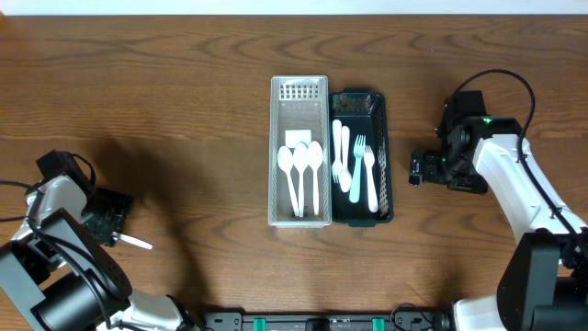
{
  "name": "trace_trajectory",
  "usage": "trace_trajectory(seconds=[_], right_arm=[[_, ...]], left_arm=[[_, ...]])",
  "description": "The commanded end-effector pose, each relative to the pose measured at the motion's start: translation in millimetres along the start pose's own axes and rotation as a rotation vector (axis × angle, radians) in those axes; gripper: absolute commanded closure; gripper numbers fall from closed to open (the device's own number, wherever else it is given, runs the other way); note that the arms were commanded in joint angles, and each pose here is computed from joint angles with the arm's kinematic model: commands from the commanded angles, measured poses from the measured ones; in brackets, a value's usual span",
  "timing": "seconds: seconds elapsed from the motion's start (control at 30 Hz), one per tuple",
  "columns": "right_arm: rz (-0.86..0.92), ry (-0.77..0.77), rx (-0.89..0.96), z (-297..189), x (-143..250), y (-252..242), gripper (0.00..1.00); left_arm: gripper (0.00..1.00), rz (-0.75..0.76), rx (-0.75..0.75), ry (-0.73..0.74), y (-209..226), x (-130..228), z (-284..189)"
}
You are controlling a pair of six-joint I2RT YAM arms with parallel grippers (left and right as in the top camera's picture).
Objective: Pack container
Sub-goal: 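Lower left gripper and grasp the last white spoon, then place the last spoon in the white basket and release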
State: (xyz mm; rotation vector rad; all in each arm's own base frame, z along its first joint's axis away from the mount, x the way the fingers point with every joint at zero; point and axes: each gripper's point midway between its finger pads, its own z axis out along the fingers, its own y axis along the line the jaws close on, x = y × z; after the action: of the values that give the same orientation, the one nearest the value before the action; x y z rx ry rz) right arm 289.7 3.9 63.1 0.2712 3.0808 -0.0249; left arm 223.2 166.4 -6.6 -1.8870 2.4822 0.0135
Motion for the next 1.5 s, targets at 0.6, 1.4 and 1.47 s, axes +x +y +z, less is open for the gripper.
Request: trace_trajectory(seconds=[0.6, 1.4, 1.47], right_arm=[[0.012, 0.006, -0.001, 1, 1, -2, 0.01], [0.017, 0.007, -0.003, 1, 1, -1, 0.01], [0.017, 0.009, -0.002, 1, 2, -1, 0.01]], left_arm=[[0.86, -0.005, -0.088, 0.035, 20, 9, 16], [0.94, 0.651, 0.359, -0.126, -102, 109, -164], [0.94, 0.777, 0.427, -0.157, -118, 142, -190]])
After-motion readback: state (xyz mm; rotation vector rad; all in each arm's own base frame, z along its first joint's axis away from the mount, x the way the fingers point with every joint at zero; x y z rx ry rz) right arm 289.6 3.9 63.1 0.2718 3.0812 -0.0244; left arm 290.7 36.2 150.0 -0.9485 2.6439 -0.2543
